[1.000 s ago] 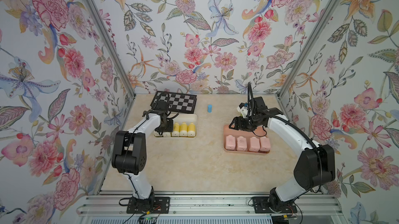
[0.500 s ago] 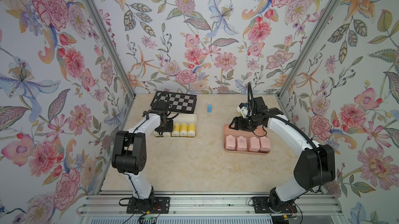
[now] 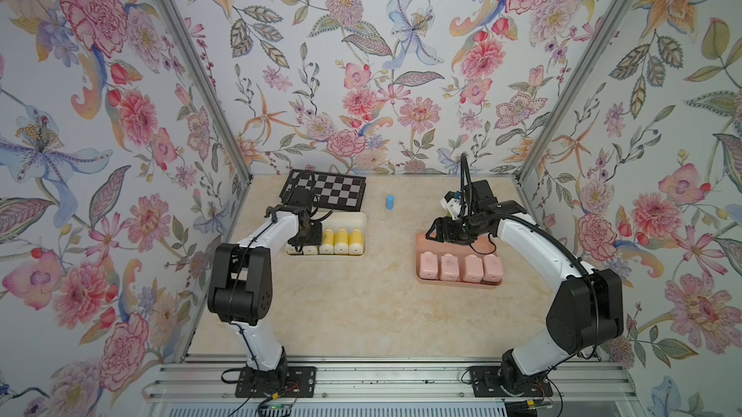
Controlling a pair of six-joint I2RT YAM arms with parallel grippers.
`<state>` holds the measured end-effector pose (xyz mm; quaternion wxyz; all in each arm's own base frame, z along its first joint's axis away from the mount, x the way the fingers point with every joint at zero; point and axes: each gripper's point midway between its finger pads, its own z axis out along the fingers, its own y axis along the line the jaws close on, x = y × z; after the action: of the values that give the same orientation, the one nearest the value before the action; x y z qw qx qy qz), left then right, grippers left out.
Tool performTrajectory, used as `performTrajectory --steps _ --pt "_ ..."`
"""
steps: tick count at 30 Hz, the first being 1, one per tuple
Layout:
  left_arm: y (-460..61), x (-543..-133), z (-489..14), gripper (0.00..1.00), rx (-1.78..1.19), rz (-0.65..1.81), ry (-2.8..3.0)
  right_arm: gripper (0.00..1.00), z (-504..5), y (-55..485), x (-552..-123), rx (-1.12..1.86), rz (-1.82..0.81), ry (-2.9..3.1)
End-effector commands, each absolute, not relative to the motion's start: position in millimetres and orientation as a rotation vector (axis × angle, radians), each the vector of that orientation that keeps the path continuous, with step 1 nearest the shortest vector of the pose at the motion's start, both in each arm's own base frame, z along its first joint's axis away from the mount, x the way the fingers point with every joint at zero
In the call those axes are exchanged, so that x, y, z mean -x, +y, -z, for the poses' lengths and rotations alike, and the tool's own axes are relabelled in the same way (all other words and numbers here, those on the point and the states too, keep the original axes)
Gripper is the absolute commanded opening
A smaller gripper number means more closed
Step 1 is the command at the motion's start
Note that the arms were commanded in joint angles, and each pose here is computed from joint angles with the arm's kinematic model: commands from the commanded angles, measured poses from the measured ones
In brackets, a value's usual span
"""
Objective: Place the pencil sharpeners by color into the storage box
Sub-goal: Place the pencil sharpener in the storage box.
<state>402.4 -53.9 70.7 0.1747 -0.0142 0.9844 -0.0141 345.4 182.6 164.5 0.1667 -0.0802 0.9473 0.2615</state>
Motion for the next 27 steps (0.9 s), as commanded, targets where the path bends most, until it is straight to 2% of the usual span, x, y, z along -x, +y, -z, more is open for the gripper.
performTrajectory --steps 1,17,27 --pt "-47.9 -399.0 -66.1 0.56 0.069 0.026 2.799 0.74 -160.6 181.9 -344.0 0.247 -0.746 2.707" --pt "-43.6 -405.0 -98.3 0.68 0.096 0.003 2.728 0.74 -165.8 181.9 -342.5 0.255 -0.752 2.691" --pt "-43.9 -407.0 -113.7 0.69 0.101 0.012 2.692 0.74 -163.7 181.2 -342.2 0.248 -0.750 2.697"
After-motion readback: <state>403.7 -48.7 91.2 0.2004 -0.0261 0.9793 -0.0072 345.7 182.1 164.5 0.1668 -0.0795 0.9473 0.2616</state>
